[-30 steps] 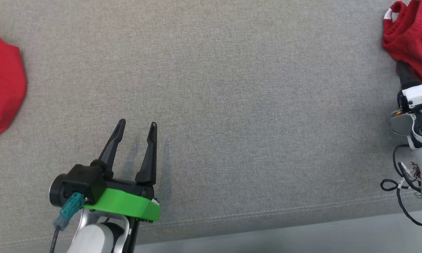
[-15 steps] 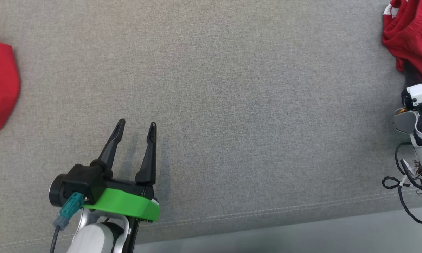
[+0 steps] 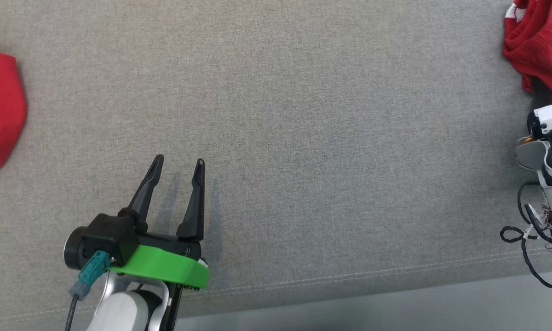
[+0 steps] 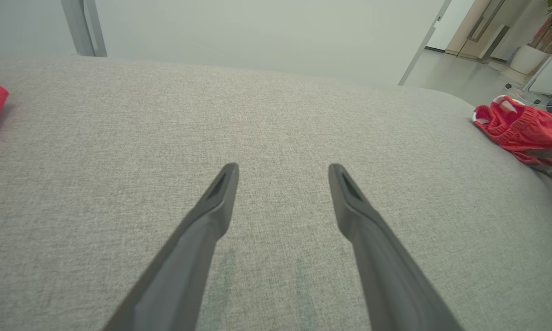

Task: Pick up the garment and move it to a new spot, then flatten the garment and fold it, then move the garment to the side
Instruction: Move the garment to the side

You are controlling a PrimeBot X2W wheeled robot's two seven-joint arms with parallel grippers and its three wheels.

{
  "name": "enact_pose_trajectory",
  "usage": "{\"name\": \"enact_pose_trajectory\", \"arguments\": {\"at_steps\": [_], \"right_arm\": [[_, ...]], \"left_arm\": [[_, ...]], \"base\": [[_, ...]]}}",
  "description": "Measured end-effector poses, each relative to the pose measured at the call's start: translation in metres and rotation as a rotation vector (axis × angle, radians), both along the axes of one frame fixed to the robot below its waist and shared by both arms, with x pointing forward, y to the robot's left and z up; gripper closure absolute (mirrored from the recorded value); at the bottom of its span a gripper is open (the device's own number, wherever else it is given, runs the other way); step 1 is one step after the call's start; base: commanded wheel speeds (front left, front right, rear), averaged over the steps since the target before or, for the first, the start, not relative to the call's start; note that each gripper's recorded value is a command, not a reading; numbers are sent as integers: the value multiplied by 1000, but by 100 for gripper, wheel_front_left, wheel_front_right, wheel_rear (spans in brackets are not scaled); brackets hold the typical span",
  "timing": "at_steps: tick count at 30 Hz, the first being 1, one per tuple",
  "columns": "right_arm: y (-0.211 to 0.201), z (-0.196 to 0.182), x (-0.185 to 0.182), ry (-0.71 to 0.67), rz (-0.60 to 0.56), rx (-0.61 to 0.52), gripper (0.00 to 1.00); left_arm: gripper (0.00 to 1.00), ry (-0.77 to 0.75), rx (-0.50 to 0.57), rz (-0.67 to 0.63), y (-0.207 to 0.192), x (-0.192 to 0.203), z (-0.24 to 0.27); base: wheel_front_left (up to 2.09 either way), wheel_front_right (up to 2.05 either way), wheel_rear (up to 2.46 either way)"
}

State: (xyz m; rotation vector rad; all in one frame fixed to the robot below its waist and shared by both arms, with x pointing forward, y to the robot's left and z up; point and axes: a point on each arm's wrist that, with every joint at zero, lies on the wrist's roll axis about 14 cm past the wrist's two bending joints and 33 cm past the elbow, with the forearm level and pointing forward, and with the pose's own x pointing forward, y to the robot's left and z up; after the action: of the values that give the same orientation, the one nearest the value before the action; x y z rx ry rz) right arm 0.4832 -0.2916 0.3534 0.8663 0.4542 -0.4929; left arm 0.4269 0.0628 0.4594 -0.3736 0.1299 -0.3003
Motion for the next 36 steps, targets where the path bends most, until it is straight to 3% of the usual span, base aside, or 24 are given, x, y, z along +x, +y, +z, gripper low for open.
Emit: {"name": "enact_pose_trajectory", "arguments": {"at_steps": [4,7,8,9,10,18,27,36], "right_arm": [[1,-1,2,1,3,0,52],[2,-1,3,2,8,-2,65],[2,-2,3,3,10,-4,65],[3,-2,3,4,12,-5,73],[3,-2,4,4,14,-5,100],[6,-2,5,0,24,-3,100],[42,21,28,-135,80,92,100],[51,25,31,-151,99,118,100]], "left_arm": [[0,2,2,4,1,0,-1],[0,4,3,6,2,0,-1],[0,4,3,7,3,0,-2],[0,4,3,8,3,0,-2],[0,5,4,8,3,0,-2],[0,-2,3,12,4,1,-1],[0,-8,7,10,3,1,1],[0,-11,11,15,5,-4,4]], "base": [[0,0,0],[0,0,0],[0,0,0],[0,0,0],[0,0,0],[0,0,0],[0,0,0],[0,0,0]]}}
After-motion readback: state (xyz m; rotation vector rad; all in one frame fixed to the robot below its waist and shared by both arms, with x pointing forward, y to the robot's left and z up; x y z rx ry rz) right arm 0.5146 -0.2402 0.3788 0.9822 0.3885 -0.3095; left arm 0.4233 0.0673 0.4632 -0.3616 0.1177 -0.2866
